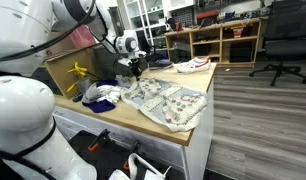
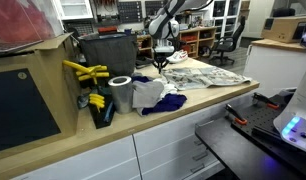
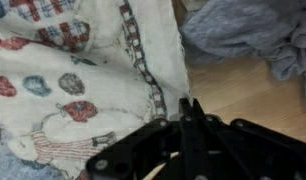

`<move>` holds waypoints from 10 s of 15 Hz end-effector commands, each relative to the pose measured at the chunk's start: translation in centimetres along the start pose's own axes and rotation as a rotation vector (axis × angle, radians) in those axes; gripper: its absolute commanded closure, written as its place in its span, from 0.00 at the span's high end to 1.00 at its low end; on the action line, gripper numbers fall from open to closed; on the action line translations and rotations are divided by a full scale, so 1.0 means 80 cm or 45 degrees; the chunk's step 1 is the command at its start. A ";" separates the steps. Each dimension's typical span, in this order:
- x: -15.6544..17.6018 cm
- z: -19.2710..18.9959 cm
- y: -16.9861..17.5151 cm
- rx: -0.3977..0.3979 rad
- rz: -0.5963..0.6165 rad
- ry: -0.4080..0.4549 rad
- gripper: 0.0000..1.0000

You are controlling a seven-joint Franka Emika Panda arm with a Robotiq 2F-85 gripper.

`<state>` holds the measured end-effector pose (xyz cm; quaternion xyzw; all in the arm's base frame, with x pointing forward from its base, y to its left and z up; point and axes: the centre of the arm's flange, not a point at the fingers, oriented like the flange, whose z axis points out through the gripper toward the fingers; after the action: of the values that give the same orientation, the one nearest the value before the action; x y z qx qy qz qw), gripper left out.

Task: Fold the towel from left to right then move it to the left.

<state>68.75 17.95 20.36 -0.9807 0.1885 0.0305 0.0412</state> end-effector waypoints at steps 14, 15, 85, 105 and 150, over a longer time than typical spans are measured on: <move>-0.015 -0.100 -0.023 0.136 -0.087 0.028 0.00; -0.014 -0.106 -0.011 0.135 -0.085 0.021 0.00; 0.008 -0.171 0.384 -0.348 -0.050 -0.093 0.99; -0.049 -0.005 0.324 -0.354 0.039 -0.355 1.00; -0.142 -0.045 0.427 -0.671 -0.174 -0.439 0.01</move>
<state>47.74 -8.69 21.42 -0.9518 0.1025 0.2359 -0.1671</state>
